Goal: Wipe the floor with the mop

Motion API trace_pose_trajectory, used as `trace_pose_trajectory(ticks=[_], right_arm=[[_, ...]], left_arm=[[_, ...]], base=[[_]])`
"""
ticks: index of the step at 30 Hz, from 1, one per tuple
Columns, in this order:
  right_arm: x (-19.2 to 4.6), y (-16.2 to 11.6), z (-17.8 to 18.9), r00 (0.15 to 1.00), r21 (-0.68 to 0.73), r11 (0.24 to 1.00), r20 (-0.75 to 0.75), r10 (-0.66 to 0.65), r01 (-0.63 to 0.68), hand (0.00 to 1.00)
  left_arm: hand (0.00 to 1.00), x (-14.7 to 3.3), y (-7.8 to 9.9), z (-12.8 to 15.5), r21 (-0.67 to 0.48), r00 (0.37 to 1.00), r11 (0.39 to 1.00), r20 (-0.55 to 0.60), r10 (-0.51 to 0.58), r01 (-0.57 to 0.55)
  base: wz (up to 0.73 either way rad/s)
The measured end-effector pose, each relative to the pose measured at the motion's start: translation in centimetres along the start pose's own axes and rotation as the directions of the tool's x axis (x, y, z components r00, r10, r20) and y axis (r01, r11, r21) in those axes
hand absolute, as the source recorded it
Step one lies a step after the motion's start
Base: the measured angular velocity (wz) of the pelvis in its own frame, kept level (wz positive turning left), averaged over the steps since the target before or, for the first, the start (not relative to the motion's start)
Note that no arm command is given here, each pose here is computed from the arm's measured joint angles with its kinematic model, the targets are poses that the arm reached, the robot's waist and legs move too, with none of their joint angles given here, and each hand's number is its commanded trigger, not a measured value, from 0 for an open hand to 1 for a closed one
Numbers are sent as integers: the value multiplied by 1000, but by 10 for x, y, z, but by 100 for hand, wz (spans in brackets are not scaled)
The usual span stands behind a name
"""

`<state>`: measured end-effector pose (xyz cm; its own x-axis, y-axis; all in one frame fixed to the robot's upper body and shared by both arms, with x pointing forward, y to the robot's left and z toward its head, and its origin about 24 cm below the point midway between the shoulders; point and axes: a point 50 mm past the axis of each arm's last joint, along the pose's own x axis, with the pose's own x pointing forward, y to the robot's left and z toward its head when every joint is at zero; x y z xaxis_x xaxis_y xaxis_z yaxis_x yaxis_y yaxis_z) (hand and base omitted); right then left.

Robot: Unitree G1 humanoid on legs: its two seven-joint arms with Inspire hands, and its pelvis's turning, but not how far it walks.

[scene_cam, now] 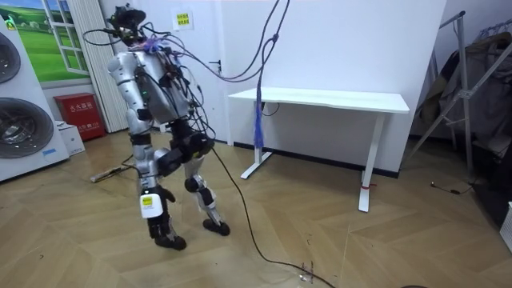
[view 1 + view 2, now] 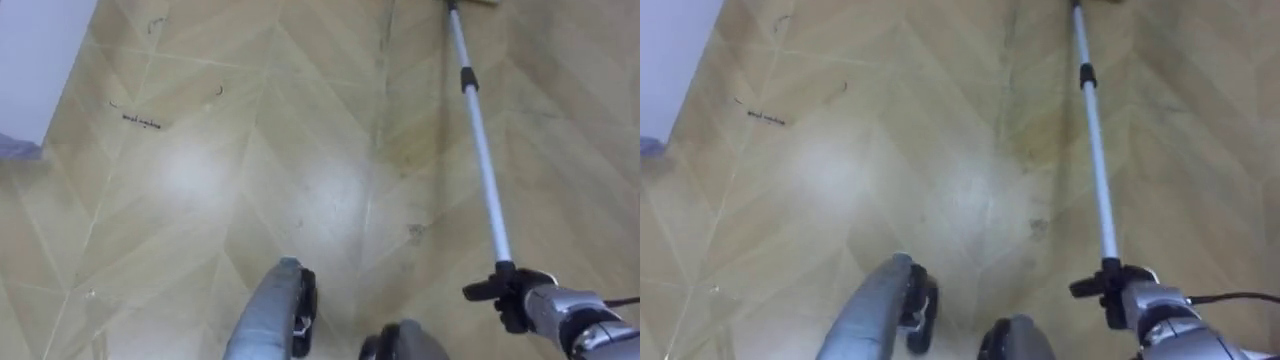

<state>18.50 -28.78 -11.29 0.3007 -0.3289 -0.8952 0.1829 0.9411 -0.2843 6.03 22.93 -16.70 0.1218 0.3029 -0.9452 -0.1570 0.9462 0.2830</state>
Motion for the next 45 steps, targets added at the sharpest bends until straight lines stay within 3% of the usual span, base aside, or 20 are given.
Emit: trace_pose_trajectory(ticks=[2, 4, 7, 10, 14, 17, 22, 25, 27, 29, 34, 40, 45], right_arm=[[3, -14, -48, 991, 21, 999, -128, -29, 32, 100], [-4, -37, -124, 943, -39, 994, -312, -113, 106, 100], [-21, -44, -190, 878, -106, 987, -452, -159, 124, 100], [-28, -27, -215, 856, -125, 989, -498, -136, 85, 100], [-18, -8, -189, 872, -175, 984, -476, -114, 33, 100], [-7, -10, -143, 902, -203, 977, -409, -138, 57, 100], [-3, -16, 5, 990, -175, 977, -43, -132, 122, 100], [-9, -7, 46, 992, -153, 984, 106, -74, 90, 100], [-6, -7, 32, 996, -112, 992, 75, -56, 65, 100], [0, -13, -8, 998, -69, 996, -18, -55, 53, 100], [-7, -47, -134, 929, -115, 982, -326, -177, 147, 100], [-16, -15, -184, 890, -95, 990, -435, -138, 108, 100], [-12, -6, -169, 899, -72, 994, -424, -110, 88, 100]], left_arm=[[0, 0, 0, 8, 47, 1000, 999, 27, 5, -6], [0, -1, 2, 14, 93, 997, 995, 68, 22, -28], [0, -1, 3, 16, 111, 994, 993, 105, 35, -47], [0, -1, 0, 12, 107, 995, 993, 98, 32, -43], [0, -2, -2, -10, 108, 999, 994, 17, 30, -32], [0, -1, -1, -16, 80, 999, 996, -32, 37, -34], [0, -2, 9, -6, 50, 998, 997, 8, 61, -61], [0, -2, 10, -14, 62, 999, 997, -12, 45, -44], [0, -2, 9, -15, 62, 1000, 998, -17, 20, -18], [0, -2, 9, -18, 65, 1000, 998, -25, -1, 3], [0, -2, 0, 5, 135, 998, 991, 62, -4, -5], [0, -2, -3, 7, 171, 996, 985, 88, 1, -16], [0, -3, -9, -15, 163, 1000, 987, -1, -4, 4]], base=[[74], [5], [-4], [-55], [-74], [-2], [-5], [-5], [48], [78], [35], [-9], [0]])
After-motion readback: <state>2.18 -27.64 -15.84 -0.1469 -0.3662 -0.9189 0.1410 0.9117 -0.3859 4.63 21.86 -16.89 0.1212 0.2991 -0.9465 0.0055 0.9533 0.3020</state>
